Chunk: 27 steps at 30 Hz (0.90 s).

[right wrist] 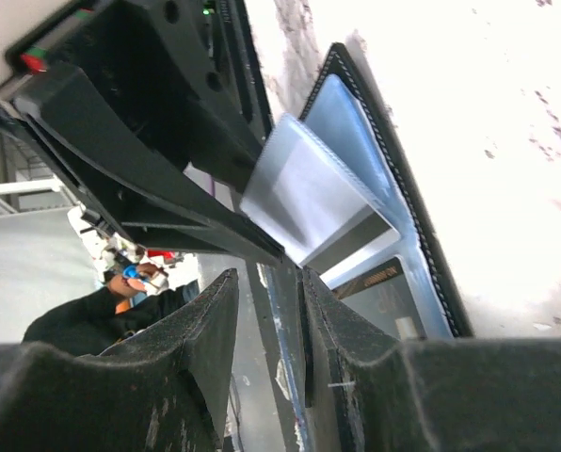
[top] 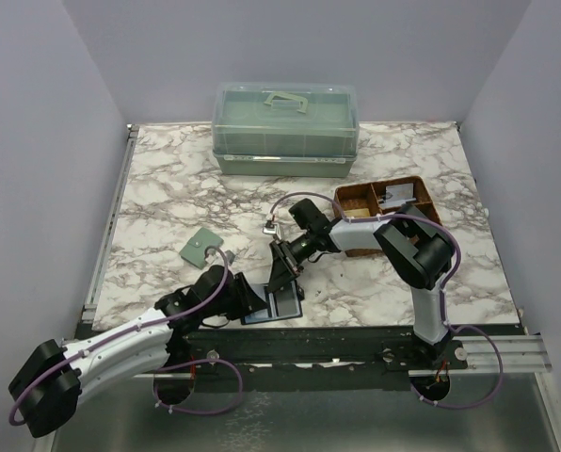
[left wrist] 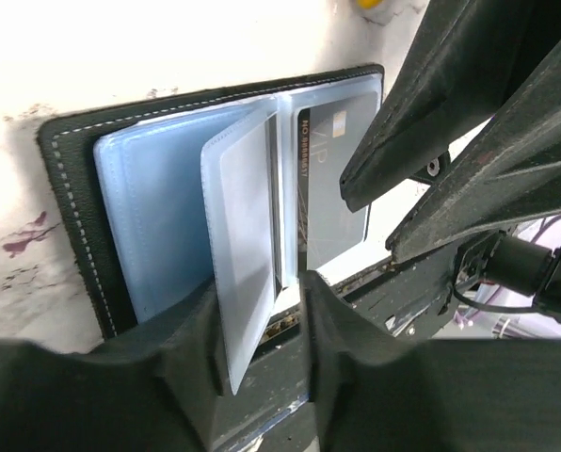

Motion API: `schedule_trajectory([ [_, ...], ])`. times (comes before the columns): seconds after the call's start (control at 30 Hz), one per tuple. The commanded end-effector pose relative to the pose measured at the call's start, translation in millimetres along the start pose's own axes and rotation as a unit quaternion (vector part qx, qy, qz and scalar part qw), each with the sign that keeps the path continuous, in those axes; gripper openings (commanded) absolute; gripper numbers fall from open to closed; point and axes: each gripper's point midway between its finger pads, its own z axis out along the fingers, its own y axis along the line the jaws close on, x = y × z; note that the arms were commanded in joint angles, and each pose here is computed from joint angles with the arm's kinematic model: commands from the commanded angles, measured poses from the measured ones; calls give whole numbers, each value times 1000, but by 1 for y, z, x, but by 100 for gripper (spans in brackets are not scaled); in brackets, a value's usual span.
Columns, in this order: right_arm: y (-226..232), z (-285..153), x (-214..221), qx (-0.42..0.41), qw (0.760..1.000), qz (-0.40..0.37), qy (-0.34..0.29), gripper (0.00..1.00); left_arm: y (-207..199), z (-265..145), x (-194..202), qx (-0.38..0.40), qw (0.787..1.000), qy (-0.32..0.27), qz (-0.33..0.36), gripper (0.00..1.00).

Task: Take the credit cards out of the card holder
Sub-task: Remove the credit card from the card holder.

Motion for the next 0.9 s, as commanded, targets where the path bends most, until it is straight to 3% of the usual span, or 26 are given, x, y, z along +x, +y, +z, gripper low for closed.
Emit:
schedule_trajectory([
  [0.0,-8,-7,-4,38,999,-16,-10,37,10,-3,-8,-24,999,-26,-8,33],
  [0.17,-3,-14,-7,41,997,-61,-10,39,0,-9,-13,4,999,-41,8,14],
  [0.37,55,-53,-6,-61,982,-179,-31,46,-35,-29,-33,102,988,-104,48,8],
  [0.4,62,-56,-4,-68,978,-194,-33,48,-43,-34,-37,127,983,-120,52,0],
  [0.5,71,-60,1,-79,974,-210,-36,51,-55,-41,-50,165,972,-162,50,0],
  [0.7,65,-61,-2,-78,979,-184,-33,50,-62,-39,-50,170,971,-157,62,0],
  [0.87,59,-65,-7,-67,982,-169,-45,49,-88,-47,-62,225,954,-186,64,0],
])
